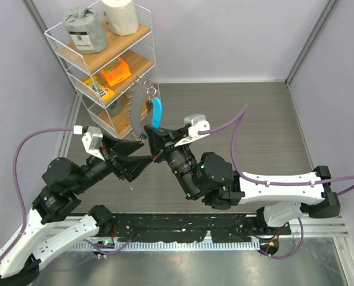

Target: Put the keys on the keyring

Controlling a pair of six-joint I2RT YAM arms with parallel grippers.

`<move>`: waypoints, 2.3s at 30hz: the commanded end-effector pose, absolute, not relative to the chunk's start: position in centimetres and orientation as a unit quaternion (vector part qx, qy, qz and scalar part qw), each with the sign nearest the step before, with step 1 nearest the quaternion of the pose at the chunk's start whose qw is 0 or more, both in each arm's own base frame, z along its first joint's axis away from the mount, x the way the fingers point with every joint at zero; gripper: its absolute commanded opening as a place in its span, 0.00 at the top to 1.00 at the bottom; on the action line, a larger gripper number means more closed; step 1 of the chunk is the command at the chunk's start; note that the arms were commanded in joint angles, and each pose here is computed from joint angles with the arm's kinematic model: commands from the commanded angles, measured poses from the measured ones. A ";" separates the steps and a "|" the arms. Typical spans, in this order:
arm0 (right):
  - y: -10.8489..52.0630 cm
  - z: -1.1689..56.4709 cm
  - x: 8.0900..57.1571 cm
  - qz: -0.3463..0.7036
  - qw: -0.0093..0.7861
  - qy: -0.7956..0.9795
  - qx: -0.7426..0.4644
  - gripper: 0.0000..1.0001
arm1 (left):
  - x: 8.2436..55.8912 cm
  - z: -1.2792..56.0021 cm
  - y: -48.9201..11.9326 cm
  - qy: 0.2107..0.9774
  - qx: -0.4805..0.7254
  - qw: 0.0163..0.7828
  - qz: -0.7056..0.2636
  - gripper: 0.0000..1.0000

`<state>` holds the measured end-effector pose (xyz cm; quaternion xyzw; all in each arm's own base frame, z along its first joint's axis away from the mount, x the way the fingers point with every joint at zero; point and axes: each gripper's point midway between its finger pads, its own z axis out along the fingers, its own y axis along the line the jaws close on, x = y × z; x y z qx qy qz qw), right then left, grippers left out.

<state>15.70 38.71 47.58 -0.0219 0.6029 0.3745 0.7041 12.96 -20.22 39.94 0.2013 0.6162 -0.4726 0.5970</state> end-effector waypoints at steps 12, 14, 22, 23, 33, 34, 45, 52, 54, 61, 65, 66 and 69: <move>37.9 50.8 14.7 0.411 0.703 0.580 0.003 0.94 | 13.3 42.2 -19.2 0.603 0.201 0.628 -0.450 0.32; 37.9 50.8 14.5 0.414 0.702 0.580 -0.001 0.94 | 13.5 42.2 -19.2 0.604 0.201 0.629 -0.447 0.32; 37.9 51.0 14.1 0.419 0.701 0.577 -0.005 0.94 | 13.6 42.4 -19.3 0.604 0.202 0.630 -0.444 0.44; 37.9 51.0 13.9 0.420 0.701 0.577 -0.006 0.94 | 13.6 42.4 -19.2 0.605 0.202 0.630 -0.443 0.47; 37.6 51.0 13.6 0.426 0.699 0.574 -0.007 0.94 | 13.9 42.4 -19.2 0.607 0.201 0.632 -0.437 0.67; 37.6 50.9 13.6 0.425 0.699 0.575 -0.008 0.94 | 13.8 42.5 -19.2 0.606 0.201 0.633 -0.437 0.70; 37.8 50.8 13.3 0.430 0.697 0.574 -0.011 0.94 | 13.8 42.3 -19.0 0.609 0.201 0.634 -0.432 1.00; 38.0 50.0 13.3 0.423 0.697 0.579 -0.018 0.94 | 13.4 42.4 -19.0 0.598 0.209 0.638 -0.438 1.00; 38.0 49.6 13.2 0.422 0.696 0.580 -0.019 0.94 | 13.3 42.2 -18.9 0.598 0.211 0.639 -0.436 1.00; 37.3 48.0 13.4 0.412 0.695 0.589 -0.020 0.94 | 12.6 41.5 -18.4 0.588 0.215 0.644 -0.441 1.00; 37.6 47.5 13.3 0.410 0.694 0.592 -0.026 0.94 | 12.4 41.3 -18.3 0.584 0.216 0.646 -0.442 1.00; 37.7 47.6 13.3 0.411 0.693 0.591 -0.027 0.94 | 12.4 41.3 -18.3 0.584 0.218 0.645 -0.442 1.00; 38.2 47.5 13.1 0.416 0.689 0.592 -0.032 0.94 | 12.5 41.1 -18.4 0.587 0.220 0.643 -0.440 1.00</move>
